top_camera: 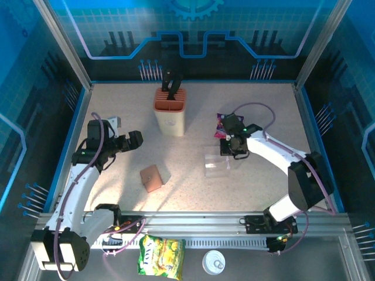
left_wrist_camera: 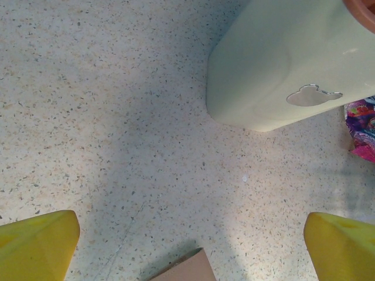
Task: Take the credit cards out of the card holder
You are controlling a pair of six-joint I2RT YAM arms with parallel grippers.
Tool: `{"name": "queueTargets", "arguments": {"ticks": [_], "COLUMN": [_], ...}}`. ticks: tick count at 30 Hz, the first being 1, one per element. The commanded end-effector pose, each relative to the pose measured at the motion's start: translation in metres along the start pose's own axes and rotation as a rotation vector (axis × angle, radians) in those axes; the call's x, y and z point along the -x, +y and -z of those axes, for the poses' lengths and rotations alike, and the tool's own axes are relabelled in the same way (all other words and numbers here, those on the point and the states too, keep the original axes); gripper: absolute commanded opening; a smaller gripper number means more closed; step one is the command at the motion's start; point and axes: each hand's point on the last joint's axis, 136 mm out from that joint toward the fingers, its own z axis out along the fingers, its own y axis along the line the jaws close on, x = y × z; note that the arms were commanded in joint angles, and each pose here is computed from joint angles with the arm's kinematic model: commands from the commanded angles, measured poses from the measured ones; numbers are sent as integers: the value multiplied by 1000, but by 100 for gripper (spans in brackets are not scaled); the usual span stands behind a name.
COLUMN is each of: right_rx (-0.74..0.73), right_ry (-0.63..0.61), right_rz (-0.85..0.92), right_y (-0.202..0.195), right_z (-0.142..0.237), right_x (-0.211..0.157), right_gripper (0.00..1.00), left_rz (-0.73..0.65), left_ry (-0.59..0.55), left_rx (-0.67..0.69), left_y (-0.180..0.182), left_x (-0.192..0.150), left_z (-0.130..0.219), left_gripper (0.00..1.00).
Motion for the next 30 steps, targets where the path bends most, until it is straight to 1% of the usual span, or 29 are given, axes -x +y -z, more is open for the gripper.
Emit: {"name": "queueTargets", "arguments": {"ticks": [1, 4, 8, 16, 23, 28, 30], "right_rx": [-50, -93, -113, -163, -161, -170, -168], "right_ry": [-38, -42, -55, -14, -19, -13, -16], "right_rz": [-50, -64, -80, -81, -88, -70, -66], "right_y": [12, 16, 21, 20, 18, 19, 19], "right_z": [-4, -12, -22, -51, -57, -58, -57], "right_x": [21, 35, 50, 60, 73, 75, 75], "right_gripper": [0, 0, 0, 0, 0, 0, 3], "left_rz": [24, 32, 41, 45, 14, 11, 12], "left_ry": [1, 0, 1, 0, 0, 15, 19], "left_rx": [-19, -30, -30, -12, 37, 37, 35], "left_y": [-4, -5, -5, -2, 6, 6, 6], "left_x": [-2, -3, -3, -3, -3, -5, -5], "left_z": [-1, -2, -3, -3, 0, -1, -2], "left_gripper": [99, 99, 99, 99, 99, 99, 99]}}
